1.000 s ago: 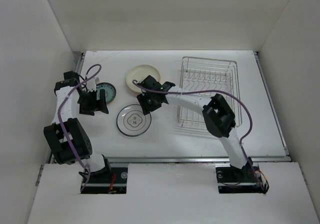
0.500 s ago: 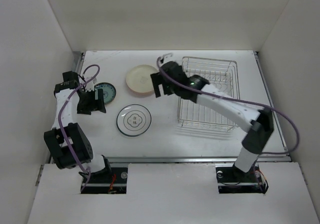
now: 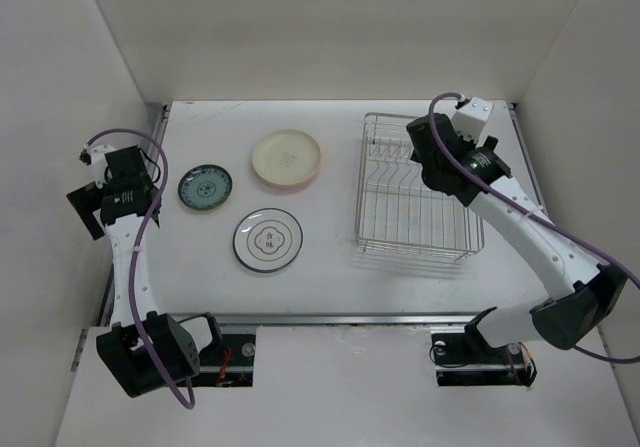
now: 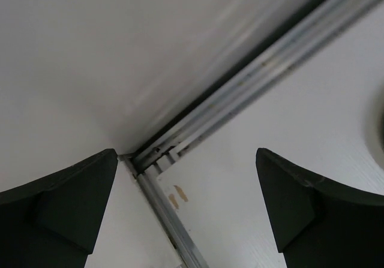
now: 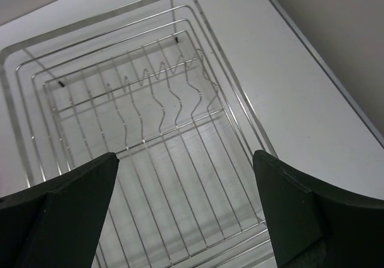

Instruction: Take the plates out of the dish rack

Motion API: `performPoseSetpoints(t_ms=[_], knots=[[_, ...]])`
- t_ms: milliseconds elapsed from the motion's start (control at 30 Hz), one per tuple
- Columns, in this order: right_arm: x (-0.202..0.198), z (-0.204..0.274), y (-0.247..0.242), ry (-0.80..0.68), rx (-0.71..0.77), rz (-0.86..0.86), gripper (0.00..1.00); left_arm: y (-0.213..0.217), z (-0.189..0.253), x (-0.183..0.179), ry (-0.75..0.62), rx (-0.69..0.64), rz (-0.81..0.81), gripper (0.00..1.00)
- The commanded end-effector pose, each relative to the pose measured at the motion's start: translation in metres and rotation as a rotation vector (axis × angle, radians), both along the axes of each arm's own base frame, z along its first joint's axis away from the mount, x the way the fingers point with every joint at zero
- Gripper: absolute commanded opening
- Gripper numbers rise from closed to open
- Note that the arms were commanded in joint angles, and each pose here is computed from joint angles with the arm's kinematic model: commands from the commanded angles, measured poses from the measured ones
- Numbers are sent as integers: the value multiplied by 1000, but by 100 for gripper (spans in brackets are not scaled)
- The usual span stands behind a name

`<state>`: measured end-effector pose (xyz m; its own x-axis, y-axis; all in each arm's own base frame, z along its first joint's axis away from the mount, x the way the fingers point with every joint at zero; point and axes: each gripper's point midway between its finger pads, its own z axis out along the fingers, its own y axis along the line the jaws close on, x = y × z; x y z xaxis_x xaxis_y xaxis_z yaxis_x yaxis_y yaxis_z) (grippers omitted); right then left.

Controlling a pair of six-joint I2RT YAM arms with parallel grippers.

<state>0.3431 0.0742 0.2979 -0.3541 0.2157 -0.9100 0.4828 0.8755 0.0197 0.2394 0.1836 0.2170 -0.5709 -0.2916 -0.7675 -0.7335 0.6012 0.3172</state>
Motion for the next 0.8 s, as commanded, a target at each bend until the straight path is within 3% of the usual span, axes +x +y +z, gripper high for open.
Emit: performPoseSetpoints(t_ms=[0, 300, 767], knots=[[-17, 7, -26, -55, -18, -155, 100, 32, 29, -29, -67, 188, 301, 100], [-33, 17, -50, -104, -65, -266, 100, 38, 40, -41, -99, 246, 403, 100], [-27, 2, -44, -60, -77, -261, 100, 38, 41, -42, -98, 248, 404, 100]])
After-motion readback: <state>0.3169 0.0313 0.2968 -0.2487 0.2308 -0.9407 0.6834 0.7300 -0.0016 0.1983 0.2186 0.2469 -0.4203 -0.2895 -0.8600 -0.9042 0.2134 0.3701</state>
